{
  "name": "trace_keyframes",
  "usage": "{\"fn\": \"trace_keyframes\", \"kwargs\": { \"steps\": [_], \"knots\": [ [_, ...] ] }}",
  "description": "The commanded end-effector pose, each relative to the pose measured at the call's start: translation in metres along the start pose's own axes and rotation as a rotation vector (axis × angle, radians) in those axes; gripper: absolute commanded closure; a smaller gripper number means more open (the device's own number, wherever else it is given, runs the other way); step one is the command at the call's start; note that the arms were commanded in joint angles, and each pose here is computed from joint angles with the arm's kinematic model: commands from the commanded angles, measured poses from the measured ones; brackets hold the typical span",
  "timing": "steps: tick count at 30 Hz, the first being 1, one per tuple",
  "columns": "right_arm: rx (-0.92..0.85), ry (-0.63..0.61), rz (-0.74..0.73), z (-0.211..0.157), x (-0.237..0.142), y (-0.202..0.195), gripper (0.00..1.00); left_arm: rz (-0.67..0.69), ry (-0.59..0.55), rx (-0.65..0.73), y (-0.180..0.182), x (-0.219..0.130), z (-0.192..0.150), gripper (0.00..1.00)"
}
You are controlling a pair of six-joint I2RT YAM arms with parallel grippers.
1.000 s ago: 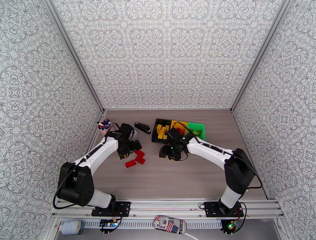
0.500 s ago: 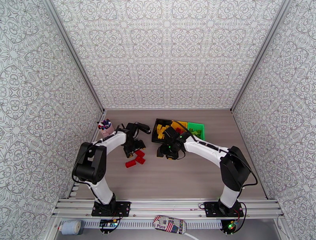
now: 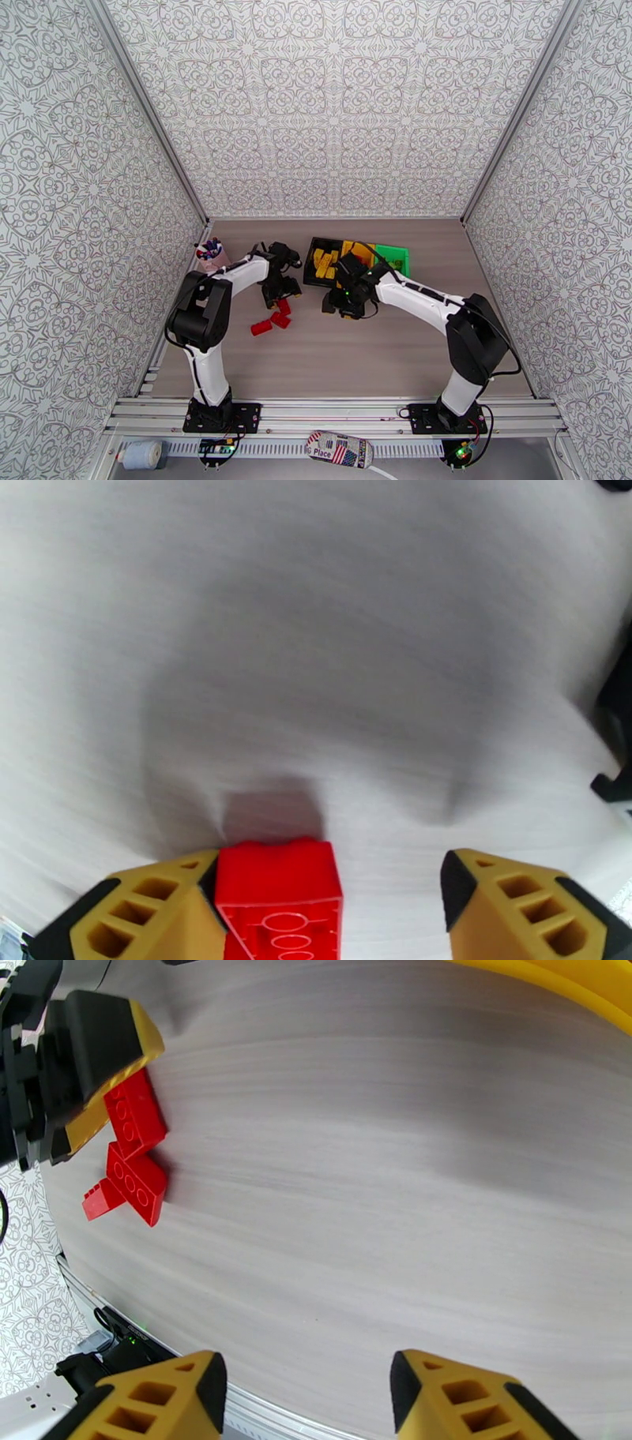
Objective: Sort the legos into containers by color
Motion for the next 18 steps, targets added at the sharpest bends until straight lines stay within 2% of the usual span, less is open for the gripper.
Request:
{"fn": "trace_keyframes", "kwargs": {
  "steps": [1, 7, 12, 18],
  "knots": [
    [0.007, -0.028, -0.004, 0.001, -0.009, -0.008, 0.41, 0.073, 0.038, 0.057, 0.002, 0.003, -0.008, 0.32],
    [0.023, -0.040, -0.002, 0.004, -0.014, -0.015, 0.41, 0.124, 0.052, 0.124, 0.004, 0.002, -0.018, 0.47],
    [0.041, -0.061, -0.001, 0.009, -0.022, -0.024, 0.41, 0.106, 0.036, 0.149, -0.001, -0.009, -0.021, 0.63],
    [0.087, -0.099, 0.002, 0.019, -0.040, -0.045, 0.41, 0.035, -0.013, 0.174, -0.017, -0.035, -0.019, 0.71]
  ]
}}
Point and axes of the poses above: each hand's point on the last joint's axis, 136 mm out from that joint toward the fingers, its own x axis out along the fingers, its own y axis along the line the jaws close on, z = x × y, the point moved 5 cm from there along -x, back along the fingers, and after that the axes turned 10 degrees about x, right-handed, at the moved point
